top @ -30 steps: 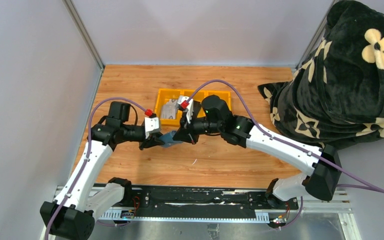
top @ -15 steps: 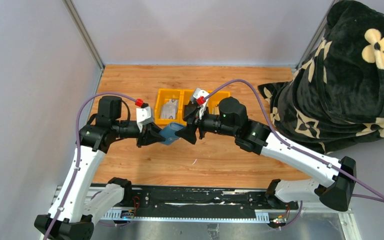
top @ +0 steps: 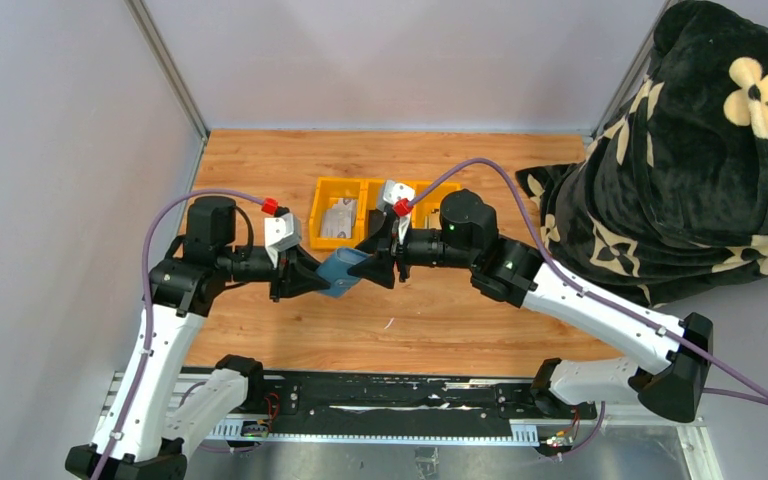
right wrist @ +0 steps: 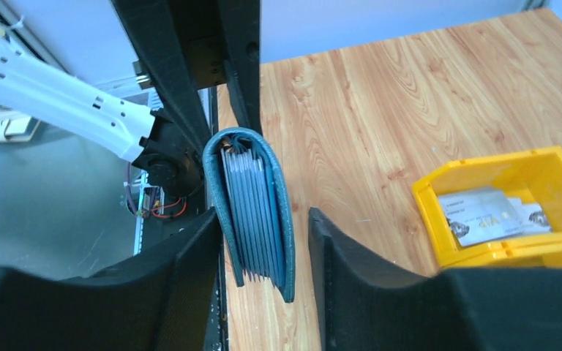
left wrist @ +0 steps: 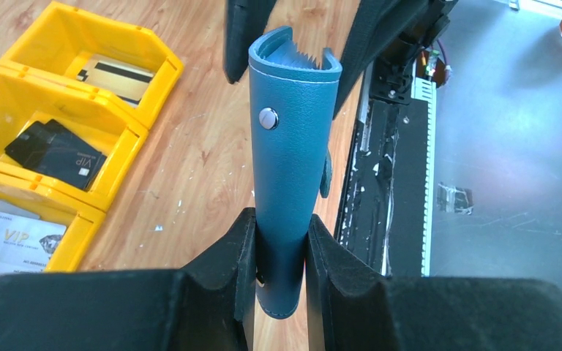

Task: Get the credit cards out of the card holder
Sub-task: Open the card holder at the center of the board.

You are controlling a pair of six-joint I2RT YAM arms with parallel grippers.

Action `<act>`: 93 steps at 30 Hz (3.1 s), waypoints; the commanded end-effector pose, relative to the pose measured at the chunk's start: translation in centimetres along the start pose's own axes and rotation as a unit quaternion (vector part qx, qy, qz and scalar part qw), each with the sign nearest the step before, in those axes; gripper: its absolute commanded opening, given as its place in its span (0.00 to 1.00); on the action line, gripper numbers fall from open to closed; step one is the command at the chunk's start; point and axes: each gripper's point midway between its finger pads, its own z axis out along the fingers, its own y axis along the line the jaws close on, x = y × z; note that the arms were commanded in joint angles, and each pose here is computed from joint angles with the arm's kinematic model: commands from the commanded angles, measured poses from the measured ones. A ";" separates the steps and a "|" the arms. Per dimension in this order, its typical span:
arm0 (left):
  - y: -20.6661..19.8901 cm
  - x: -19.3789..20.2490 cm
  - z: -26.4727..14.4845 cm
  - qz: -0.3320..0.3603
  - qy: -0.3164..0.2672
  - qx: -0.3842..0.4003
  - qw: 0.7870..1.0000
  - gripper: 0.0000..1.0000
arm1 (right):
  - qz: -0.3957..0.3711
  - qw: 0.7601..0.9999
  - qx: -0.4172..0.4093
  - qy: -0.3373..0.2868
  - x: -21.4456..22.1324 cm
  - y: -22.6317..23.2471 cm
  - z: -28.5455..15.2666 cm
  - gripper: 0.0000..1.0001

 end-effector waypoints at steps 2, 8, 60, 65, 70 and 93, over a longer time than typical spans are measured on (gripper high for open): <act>-1.6 -2.3 -0.5 0.020 -0.028 0.020 0.999 0.00 | -0.005 0.998 -0.058 -0.012 -1.8 1.8 -0.1 0.38; -1.7 -2.6 -0.6 0.016 -0.029 0.018 0.999 0.27 | 0.014 0.997 -0.078 0.001 -2.1 2.4 0.1 0.00; -1.3 -2.8 -0.6 0.041 -0.007 -0.011 0.999 0.00 | 0.064 0.979 -0.175 -0.082 -5.6 4.5 -1.3 0.56; -0.2 -5.7 -0.9 0.011 -0.083 -0.070 0.994 0.00 | 0.117 0.984 -0.053 -0.126 -5.1 0.7 -1.0 0.62; -1.3 -6.4 -0.8 -0.017 -0.105 -0.048 0.993 0.00 | 0.176 0.969 0.032 -0.169 -4.9 -2.2 -1.4 0.69; -2.2 -6.9 -0.7 -0.070 -0.126 -0.029 0.989 0.61 | 0.236 0.940 -0.104 -0.225 -9.0 1.3 0.3 0.30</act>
